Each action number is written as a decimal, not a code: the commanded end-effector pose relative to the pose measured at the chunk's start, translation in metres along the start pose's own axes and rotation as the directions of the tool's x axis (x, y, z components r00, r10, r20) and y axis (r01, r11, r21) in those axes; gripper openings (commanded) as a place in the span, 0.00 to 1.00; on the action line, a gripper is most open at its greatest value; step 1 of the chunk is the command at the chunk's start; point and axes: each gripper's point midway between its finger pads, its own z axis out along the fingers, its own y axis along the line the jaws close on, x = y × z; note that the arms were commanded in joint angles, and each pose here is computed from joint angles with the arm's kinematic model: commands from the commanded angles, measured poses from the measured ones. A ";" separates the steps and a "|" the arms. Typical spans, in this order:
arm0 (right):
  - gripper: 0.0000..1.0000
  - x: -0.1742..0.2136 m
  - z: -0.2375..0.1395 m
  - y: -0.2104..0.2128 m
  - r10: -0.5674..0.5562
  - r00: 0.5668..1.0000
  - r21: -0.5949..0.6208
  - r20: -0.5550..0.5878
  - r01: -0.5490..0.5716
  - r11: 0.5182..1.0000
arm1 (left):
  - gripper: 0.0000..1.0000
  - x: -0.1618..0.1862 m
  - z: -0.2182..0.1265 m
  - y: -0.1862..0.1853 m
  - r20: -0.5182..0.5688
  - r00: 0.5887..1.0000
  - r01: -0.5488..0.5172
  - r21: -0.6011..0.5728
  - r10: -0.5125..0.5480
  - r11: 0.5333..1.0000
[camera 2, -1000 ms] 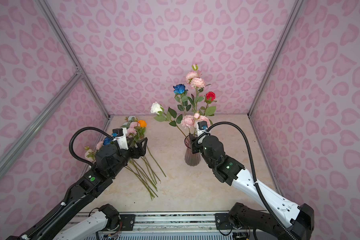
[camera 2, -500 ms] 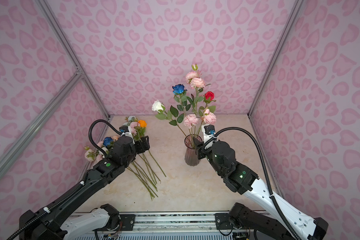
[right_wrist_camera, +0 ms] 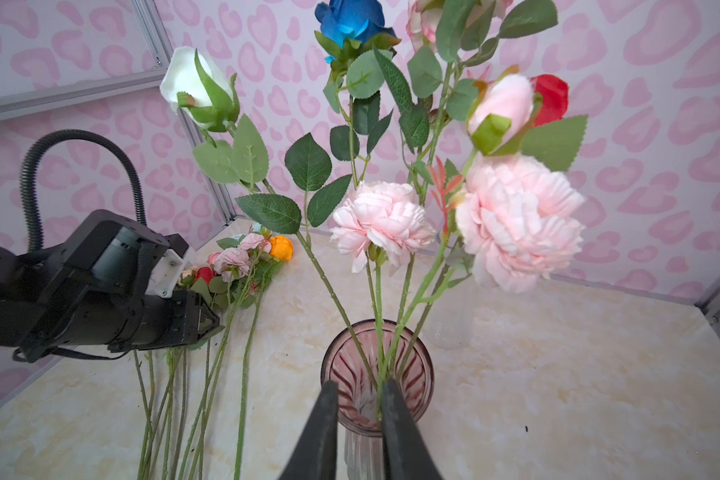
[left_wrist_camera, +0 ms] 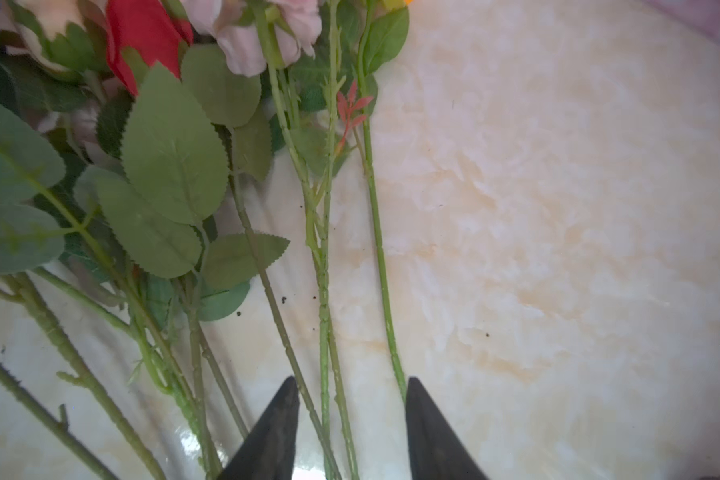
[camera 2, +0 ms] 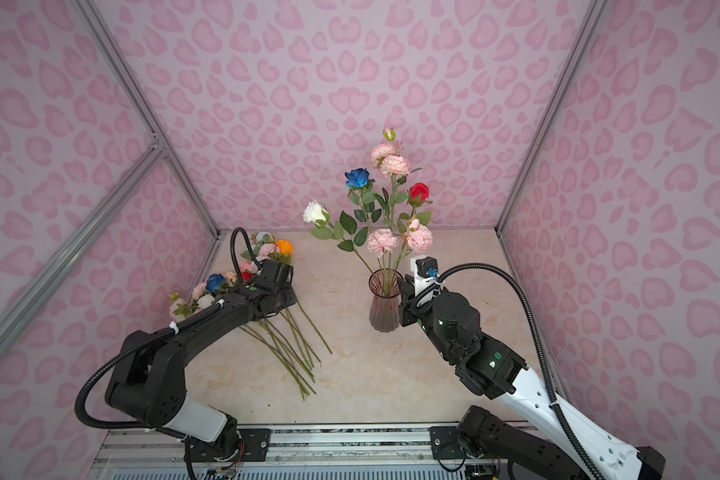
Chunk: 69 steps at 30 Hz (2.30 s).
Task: Arrange the flowers into the vase
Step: 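Open the right gripper at the vase while the left gripper grasps a pink stem, then lift the pink flower stem with the left gripper toward the right gripper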
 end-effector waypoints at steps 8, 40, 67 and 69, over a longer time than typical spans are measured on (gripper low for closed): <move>0.22 0.005 0.008 0.007 0.024 1.000 -0.025 0.014 -0.023 0.999 | 0.37 -0.014 0.037 0.006 -0.037 0.999 0.012 -0.109 -0.016 0.994; 0.25 0.013 -0.015 0.000 0.097 0.992 -0.069 0.085 -0.091 0.993 | 0.04 -0.029 0.058 0.005 -0.050 0.999 -0.018 -0.083 0.014 0.996; 0.25 -0.008 -0.027 0.005 0.113 0.982 -0.083 0.150 -0.101 0.991 | 0.04 -0.122 -0.155 -0.068 0.437 0.891 -0.086 0.426 -0.121 0.901; 0.25 -0.010 -0.024 0.007 0.101 0.983 -0.087 0.150 -0.089 0.992 | 0.04 -0.128 -0.170 -0.059 0.479 0.866 -0.080 0.421 -0.146 0.904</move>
